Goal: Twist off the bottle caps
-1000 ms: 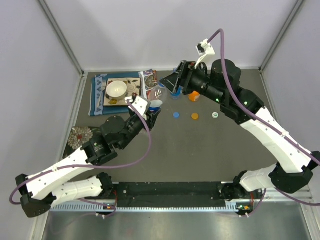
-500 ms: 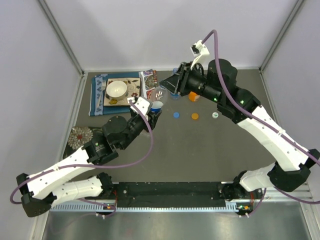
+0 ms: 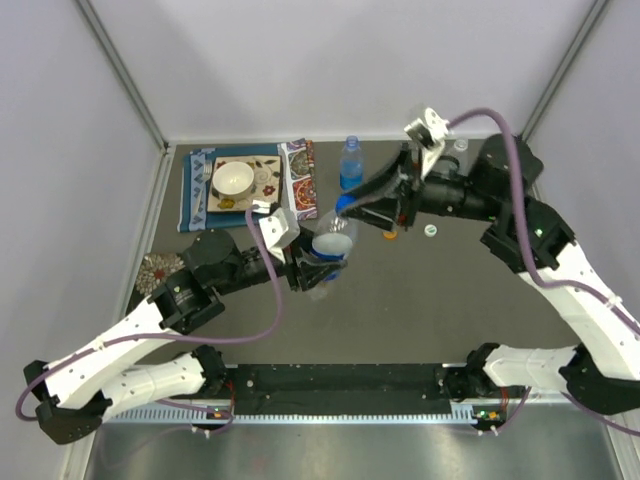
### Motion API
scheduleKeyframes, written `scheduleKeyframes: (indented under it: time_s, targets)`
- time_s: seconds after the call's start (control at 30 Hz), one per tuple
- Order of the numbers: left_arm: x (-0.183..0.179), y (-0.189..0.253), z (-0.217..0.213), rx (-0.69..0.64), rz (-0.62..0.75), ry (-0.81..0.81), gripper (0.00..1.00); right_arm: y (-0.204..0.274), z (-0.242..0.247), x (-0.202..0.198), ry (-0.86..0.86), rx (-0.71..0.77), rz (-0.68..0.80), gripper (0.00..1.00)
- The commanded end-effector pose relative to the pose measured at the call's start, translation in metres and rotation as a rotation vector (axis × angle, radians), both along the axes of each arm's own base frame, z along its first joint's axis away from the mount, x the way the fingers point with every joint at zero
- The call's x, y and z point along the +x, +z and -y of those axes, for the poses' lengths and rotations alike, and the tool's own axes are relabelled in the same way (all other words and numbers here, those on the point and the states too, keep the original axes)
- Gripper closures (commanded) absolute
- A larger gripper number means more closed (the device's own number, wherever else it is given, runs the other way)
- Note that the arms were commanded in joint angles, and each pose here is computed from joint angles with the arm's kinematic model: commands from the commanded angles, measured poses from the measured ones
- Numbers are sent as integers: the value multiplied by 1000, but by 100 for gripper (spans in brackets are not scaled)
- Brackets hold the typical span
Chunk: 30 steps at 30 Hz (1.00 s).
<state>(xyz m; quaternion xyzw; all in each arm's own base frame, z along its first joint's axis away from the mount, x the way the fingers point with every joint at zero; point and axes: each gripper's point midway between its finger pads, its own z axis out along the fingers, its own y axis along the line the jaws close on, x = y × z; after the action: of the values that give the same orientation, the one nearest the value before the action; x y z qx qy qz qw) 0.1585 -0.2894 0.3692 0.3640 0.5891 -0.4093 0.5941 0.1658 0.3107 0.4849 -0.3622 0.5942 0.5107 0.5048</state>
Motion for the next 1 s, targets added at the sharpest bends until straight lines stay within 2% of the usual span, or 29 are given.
scheduleKeyframes:
  time_s: [0.0,0.13,0.23,0.5,0.73,0.83,0.87,0.9,0.93,0.97]
  targets:
    - [-64,44,13,-121,19,-385,51,7,24,-98,452,40,227,100]
    - [-95,46,12,-129,-31,-587,51,0,40,-130,607,37,259,100]
    - [-101,51,11,-142,-61,-665,51,-10,44,-141,696,22,257,100]
    - [-118,54,3,-163,-130,-842,51,-23,50,-146,782,15,265,100]
    - [-121,50,4,-155,-139,-893,51,-37,45,-138,827,6,248,100]
    - [-118,48,5,-143,-133,-875,51,-36,41,-132,787,1,246,100]
    - [-114,43,6,-125,-170,-851,51,-35,41,-130,774,-1,245,100]
    - [-112,43,7,-122,-131,-833,51,-33,40,-128,757,-3,241,98]
    - [-108,42,8,-115,-131,-812,51,-30,37,-121,696,-8,244,79]
    - [-102,44,9,-122,-123,-764,51,-29,35,-116,657,-11,247,68]
